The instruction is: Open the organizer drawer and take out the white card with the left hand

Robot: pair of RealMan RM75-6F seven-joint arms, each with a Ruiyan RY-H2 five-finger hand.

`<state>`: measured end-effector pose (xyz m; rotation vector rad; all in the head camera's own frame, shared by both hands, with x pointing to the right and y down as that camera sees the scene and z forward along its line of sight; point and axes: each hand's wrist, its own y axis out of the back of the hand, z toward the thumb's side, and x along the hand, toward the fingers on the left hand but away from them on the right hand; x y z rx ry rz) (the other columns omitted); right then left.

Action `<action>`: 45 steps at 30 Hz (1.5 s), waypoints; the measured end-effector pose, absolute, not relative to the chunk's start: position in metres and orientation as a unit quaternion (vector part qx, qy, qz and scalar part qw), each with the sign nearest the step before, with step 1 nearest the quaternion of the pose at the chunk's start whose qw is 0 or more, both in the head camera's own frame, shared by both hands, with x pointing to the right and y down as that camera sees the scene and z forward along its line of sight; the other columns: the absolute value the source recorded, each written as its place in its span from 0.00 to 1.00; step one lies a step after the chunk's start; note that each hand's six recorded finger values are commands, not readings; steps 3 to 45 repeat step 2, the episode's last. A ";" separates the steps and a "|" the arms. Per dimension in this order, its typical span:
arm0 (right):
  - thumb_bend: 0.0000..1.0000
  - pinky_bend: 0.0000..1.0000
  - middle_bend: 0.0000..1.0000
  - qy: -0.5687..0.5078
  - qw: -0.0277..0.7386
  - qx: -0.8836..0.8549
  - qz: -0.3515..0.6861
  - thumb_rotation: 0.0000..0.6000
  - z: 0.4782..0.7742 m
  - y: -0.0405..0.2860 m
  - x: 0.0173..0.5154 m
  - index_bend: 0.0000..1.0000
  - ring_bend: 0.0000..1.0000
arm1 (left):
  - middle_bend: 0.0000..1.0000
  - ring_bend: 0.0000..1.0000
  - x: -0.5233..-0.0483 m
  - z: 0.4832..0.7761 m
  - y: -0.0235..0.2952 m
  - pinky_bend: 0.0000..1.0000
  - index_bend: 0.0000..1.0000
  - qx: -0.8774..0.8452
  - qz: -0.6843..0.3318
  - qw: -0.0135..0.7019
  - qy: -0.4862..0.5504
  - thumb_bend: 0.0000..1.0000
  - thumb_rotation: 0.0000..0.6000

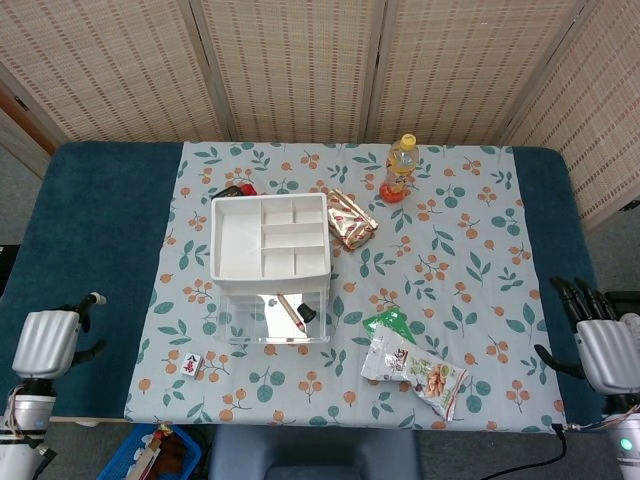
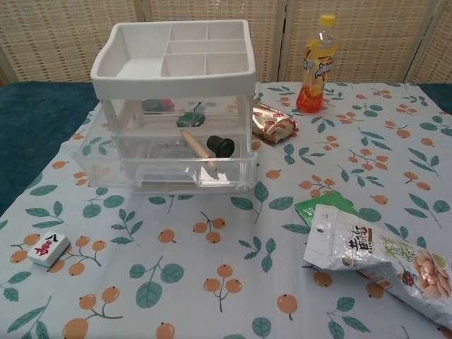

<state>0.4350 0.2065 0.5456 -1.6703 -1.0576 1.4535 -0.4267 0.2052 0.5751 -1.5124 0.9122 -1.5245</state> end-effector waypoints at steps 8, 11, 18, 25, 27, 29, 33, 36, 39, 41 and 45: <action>0.22 0.09 0.09 -0.408 0.334 -0.640 0.559 1.00 0.546 0.209 0.436 0.00 0.00 | 0.63 0.61 -0.428 0.572 0.209 0.73 0.34 -0.590 -0.603 0.396 0.363 0.13 1.00; 0.22 0.09 0.09 -0.408 0.334 -0.640 0.559 1.00 0.546 0.209 0.436 0.00 0.00 | 0.63 0.61 -0.428 0.572 0.209 0.73 0.34 -0.590 -0.603 0.396 0.363 0.13 1.00; 0.22 0.09 0.09 -0.408 0.334 -0.640 0.559 1.00 0.546 0.209 0.436 0.00 0.00 | 0.63 0.61 -0.428 0.572 0.209 0.73 0.34 -0.590 -0.603 0.396 0.363 0.13 1.00; 0.22 0.09 0.09 -0.408 0.334 -0.640 0.559 1.00 0.546 0.209 0.436 0.00 0.00 | 0.63 0.61 -0.428 0.572 0.209 0.73 0.34 -0.590 -0.603 0.396 0.363 0.13 1.00; 0.22 0.09 0.09 -0.408 0.334 -0.640 0.559 1.00 0.546 0.209 0.436 0.00 0.00 | 0.63 0.61 -0.428 0.572 0.209 0.73 0.34 -0.590 -0.603 0.396 0.363 0.13 1.00; 0.22 0.09 0.09 -0.408 0.334 -0.640 0.559 1.00 0.546 0.209 0.436 0.00 0.00 | 0.63 0.61 -0.428 0.572 0.209 0.73 0.34 -0.590 -0.603 0.396 0.363 0.13 1.00; 0.22 0.09 0.09 -0.408 0.334 -0.640 0.559 1.00 0.546 0.209 0.436 0.00 0.00 | 0.63 0.61 -0.428 0.572 0.209 0.73 0.34 -0.590 -0.603 0.396 0.363 0.13 1.00; 0.22 0.09 0.09 -0.408 0.334 -0.640 0.559 1.00 0.546 0.209 0.436 0.00 0.00 | 0.63 0.61 -0.428 0.572 0.209 0.73 0.34 -0.590 -0.603 0.396 0.363 0.13 1.00; 0.22 0.09 0.09 -0.408 0.334 -0.640 0.559 1.00 0.546 0.209 0.436 0.00 0.00 | 0.63 0.61 -0.428 0.572 0.209 0.73 0.34 -0.590 -0.603 0.396 0.363 0.13 1.00; 0.22 0.09 0.09 -0.408 0.334 -0.640 0.559 1.00 0.546 0.209 0.436 0.00 0.00 | 0.63 0.61 -0.428 0.572 0.209 0.73 0.34 -0.590 -0.603 0.396 0.363 0.13 1.00; 0.22 0.09 0.09 -0.408 0.334 -0.640 0.559 1.00 0.546 0.209 0.436 0.00 0.00 | 0.63 0.61 -0.428 0.572 0.209 0.73 0.34 -0.590 -0.603 0.396 0.363 0.13 1.00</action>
